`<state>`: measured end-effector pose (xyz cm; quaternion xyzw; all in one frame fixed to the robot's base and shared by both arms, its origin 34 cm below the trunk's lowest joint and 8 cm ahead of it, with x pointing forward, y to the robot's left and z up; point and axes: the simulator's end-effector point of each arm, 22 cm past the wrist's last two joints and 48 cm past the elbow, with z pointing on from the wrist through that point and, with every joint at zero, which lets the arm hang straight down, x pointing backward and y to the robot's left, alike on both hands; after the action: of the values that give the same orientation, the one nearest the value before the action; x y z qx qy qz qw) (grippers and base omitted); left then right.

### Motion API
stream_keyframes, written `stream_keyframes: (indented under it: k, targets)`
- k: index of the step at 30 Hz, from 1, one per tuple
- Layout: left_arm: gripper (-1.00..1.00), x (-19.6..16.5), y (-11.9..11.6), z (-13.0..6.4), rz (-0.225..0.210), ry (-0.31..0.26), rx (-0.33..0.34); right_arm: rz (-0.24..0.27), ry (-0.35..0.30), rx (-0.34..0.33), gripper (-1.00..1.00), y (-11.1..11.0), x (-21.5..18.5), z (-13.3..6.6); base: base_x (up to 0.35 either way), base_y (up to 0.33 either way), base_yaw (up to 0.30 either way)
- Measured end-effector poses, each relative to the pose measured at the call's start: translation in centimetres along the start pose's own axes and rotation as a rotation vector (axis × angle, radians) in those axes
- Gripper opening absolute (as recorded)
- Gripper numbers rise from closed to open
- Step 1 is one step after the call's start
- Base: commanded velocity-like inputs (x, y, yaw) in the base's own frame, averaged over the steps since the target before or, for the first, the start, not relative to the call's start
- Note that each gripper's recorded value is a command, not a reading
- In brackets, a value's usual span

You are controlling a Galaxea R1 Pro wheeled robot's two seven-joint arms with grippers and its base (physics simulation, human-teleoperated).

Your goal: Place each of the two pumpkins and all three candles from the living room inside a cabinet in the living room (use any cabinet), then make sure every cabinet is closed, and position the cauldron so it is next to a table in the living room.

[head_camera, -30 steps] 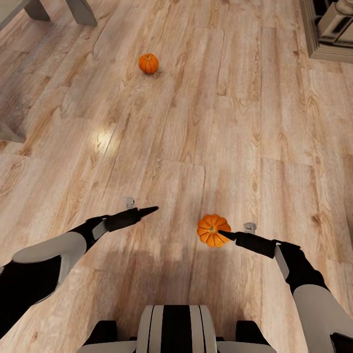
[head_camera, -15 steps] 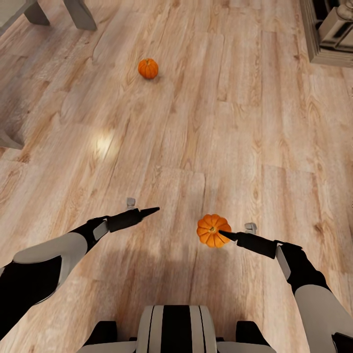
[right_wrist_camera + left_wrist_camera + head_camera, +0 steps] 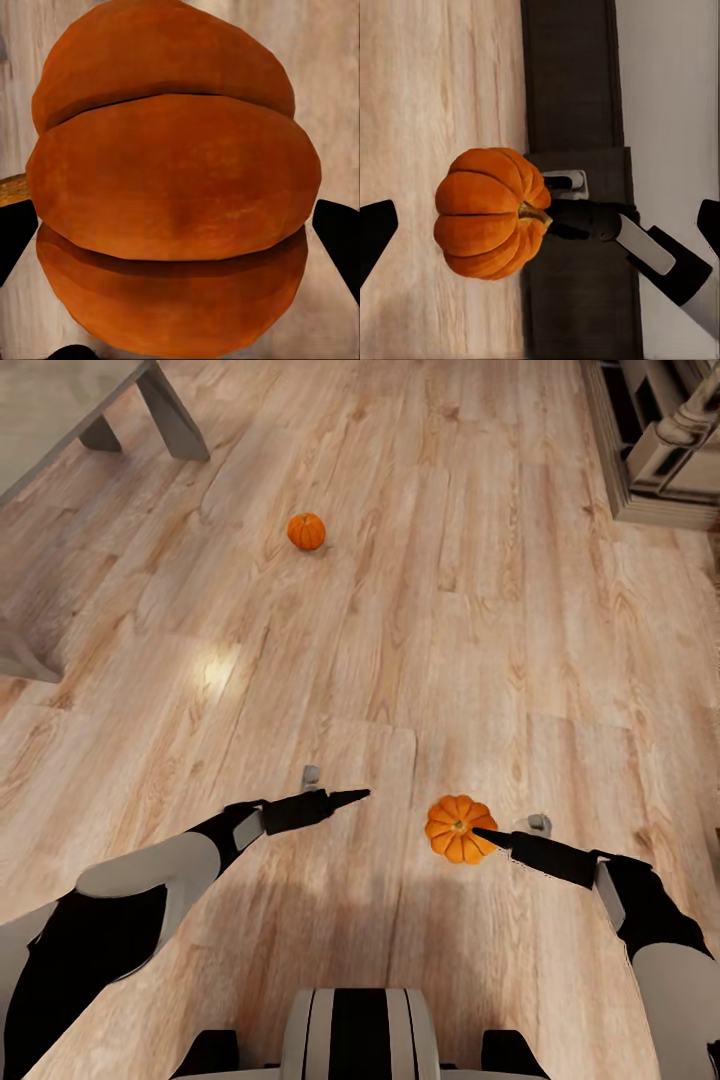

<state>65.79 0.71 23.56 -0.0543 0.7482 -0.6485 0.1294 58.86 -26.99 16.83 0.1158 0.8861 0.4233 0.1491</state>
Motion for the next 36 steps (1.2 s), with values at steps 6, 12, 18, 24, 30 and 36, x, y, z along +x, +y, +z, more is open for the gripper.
stream_keyframes:
  k: [6, 12, 18, 24, 30, 36]
  targets:
    - [1.00, 0.0, -0.2, 0.4, -0.043, 0.022, -0.051, 0.050, -0.019, 0.039, -1.00, -1.1, -1.1, -2.8, 0.000, 0.000, 0.000]
    - [1.00, 0.4, 0.6, 1.7, -0.033, 0.037, -0.162, 0.020, -0.033, 0.036, -1.00, -0.1, -1.9, -3.6, 0.000, 0.000, 0.000]
    - [1.00, -0.2, -0.7, 1.8, -0.013, 0.035, -0.163, 0.005, -0.042, 0.027, -1.00, 1.0, -2.5, -3.9, 0.000, 0.000, 0.000]
    - [1.00, -0.9, -2.1, 1.8, 0.010, 0.030, -0.158, -0.016, -0.052, 0.020, -1.00, 2.1, -3.3, -4.4, 0.000, 0.000, 0.000]
    - [1.00, -1.6, -3.5, 1.8, 0.033, 0.025, -0.151, -0.044, -0.070, 0.005, -1.00, 3.5, -4.5, -5.2, 0.000, 0.000, 0.000]
    - [1.00, -2.4, -5.0, 1.7, 0.057, 0.019, -0.146, -0.074, -0.085, -0.046, -1.00, 5.8, -5.4, -5.7, 0.000, 0.000, 0.000]
